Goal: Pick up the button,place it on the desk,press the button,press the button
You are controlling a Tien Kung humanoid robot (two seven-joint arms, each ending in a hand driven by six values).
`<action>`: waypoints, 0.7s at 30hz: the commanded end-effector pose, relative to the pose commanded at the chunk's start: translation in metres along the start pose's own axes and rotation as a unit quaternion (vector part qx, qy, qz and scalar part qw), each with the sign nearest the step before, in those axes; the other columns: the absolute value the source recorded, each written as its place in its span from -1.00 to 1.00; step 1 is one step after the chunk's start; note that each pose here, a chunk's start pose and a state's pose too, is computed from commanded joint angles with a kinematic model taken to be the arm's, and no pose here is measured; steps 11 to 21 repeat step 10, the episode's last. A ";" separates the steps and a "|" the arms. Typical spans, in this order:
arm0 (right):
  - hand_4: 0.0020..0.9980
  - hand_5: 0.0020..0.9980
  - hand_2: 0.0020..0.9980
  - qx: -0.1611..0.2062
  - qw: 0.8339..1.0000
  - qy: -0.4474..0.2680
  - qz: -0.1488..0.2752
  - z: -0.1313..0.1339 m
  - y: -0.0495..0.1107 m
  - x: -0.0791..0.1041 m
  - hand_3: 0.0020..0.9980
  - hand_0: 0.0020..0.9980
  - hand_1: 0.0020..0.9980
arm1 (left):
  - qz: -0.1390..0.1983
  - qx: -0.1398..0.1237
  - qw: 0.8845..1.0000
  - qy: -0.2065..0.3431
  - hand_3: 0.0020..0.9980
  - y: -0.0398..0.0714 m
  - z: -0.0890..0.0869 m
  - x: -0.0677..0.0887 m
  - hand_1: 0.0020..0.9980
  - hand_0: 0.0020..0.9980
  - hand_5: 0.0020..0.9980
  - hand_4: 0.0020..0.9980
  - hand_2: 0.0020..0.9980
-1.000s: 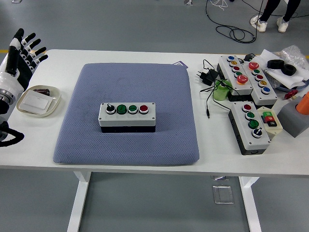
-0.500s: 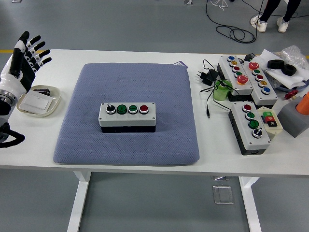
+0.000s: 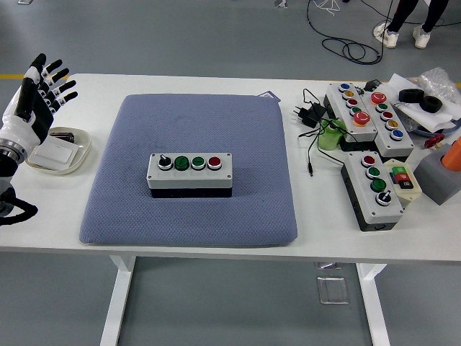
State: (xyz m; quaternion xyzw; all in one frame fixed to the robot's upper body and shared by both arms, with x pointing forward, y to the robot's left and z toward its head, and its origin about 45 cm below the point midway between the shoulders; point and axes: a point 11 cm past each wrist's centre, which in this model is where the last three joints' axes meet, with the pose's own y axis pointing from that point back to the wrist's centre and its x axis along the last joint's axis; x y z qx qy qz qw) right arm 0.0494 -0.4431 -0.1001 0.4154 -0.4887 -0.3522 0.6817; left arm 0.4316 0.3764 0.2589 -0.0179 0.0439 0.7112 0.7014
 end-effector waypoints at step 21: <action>-0.24 -0.53 0.35 0.000 1.000 0.001 -0.001 -0.001 0.000 0.000 0.16 0.30 0.28 | 0.002 -0.001 1.000 0.002 0.86 0.000 0.001 0.002 0.75 0.67 1.00 0.40 0.88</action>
